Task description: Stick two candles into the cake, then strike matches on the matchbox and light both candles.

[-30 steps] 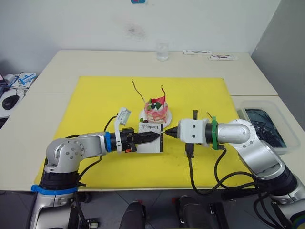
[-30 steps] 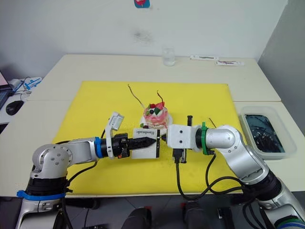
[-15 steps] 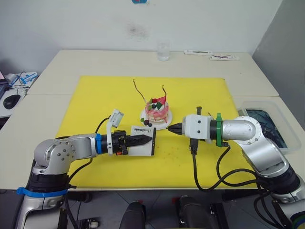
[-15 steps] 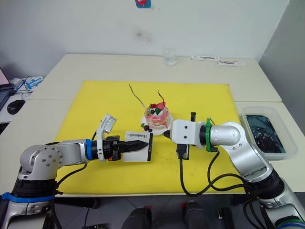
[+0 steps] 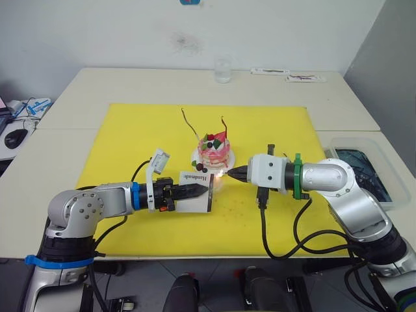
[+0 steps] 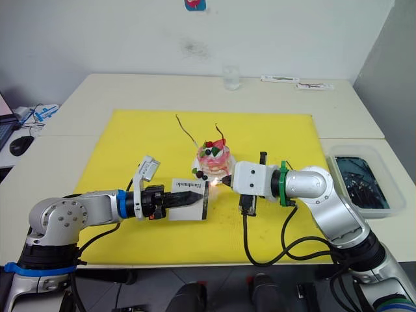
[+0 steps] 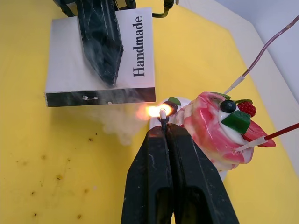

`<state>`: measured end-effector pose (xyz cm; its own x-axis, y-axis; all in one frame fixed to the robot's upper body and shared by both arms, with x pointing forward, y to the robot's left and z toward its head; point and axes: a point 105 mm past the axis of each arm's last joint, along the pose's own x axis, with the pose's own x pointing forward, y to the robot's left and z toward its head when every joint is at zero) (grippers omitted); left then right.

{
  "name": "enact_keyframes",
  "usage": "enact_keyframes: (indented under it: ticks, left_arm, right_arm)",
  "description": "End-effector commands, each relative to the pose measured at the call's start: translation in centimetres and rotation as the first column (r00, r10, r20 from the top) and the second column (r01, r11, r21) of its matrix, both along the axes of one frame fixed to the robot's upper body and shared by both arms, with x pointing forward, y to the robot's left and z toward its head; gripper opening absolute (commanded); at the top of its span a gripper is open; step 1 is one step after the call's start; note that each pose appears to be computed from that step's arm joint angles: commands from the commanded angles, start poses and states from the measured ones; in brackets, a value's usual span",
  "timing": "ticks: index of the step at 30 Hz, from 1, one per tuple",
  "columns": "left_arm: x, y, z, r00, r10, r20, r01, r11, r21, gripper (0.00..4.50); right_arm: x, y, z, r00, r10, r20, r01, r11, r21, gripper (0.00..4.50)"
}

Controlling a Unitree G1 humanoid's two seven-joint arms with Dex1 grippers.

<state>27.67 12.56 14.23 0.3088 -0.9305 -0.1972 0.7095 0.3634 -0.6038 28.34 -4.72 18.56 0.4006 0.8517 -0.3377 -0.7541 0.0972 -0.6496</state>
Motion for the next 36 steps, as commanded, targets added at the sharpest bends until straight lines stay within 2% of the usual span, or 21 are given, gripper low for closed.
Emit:
enact_keyframes:
  ticks: [1,8,21,36]
  left_arm:
    - [-0.1,0.2,0.3,0.999,0.016,0.038,-0.016,1.000,0.003,0.00]
    - [-0.6,0.8,-0.6,0.998,0.053,0.026,-0.054,0.998,0.015,0.00]
    - [-1.3,1.0,-1.7,0.995,0.094,0.016,-0.094,0.995,0.021,0.00]
    - [-1.5,0.5,-1.8,0.995,0.094,0.019,-0.094,0.995,0.010,0.00]
  right_arm:
    - [0.2,0.3,1.8,0.998,-0.002,0.064,0.000,0.999,0.032,0.02]
    - [1.1,2.2,3.3,0.996,-0.017,0.084,0.008,0.994,0.109,0.02]
    - [4.5,7.2,7.5,0.976,-0.091,0.197,0.042,0.970,0.241,0.02]
    - [6.5,8.7,8.7,0.952,-0.125,0.279,0.045,0.960,0.276,0.02]
